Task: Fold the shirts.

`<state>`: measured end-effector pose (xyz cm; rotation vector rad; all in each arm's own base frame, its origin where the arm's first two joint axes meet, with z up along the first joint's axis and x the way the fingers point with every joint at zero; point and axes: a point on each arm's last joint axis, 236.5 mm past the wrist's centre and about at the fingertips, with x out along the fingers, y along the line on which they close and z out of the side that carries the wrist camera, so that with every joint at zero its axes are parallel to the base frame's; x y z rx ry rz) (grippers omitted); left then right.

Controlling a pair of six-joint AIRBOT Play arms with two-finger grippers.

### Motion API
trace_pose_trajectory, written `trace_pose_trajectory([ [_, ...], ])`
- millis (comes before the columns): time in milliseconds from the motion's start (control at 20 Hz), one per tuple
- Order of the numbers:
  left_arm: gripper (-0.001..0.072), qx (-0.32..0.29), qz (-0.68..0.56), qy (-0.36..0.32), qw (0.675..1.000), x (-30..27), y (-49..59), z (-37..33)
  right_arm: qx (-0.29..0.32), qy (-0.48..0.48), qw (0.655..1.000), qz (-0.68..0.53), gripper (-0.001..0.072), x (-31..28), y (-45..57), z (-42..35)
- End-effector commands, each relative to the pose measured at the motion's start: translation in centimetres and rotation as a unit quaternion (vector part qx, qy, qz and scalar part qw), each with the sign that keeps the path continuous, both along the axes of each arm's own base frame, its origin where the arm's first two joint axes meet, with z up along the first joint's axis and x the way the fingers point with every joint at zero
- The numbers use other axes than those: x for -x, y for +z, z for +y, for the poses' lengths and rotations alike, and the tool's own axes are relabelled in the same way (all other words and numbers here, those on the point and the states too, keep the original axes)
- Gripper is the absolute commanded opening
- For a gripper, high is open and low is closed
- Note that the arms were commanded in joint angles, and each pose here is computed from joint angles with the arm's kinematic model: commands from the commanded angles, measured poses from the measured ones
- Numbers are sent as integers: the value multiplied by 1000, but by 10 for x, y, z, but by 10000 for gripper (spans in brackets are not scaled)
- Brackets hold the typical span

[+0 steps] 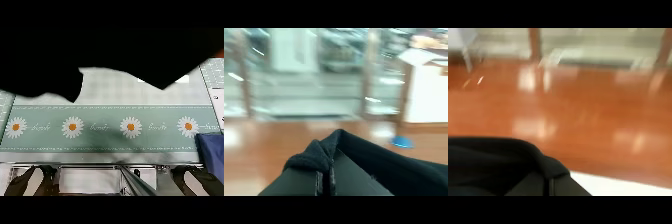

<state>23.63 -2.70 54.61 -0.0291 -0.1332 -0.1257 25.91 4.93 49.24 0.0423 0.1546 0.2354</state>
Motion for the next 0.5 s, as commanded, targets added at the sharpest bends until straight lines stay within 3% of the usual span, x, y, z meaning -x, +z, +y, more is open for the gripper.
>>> trace_pose_trajectory([
  [0, 30, -50, -14, 80, 995, 70, 4, -1, 39, -49, 997, -36, 18, 69, 13, -10],
  [200, 30, -52, 27, 40, 997, 84, -26, -10, 44, -57, 997, 1, 18, 80, -7, -13],
  [450, 30, -3, 207, -3, 978, -1, -144, 0, 20, -46, 988, 145, 18, 19, -102, -22],
])
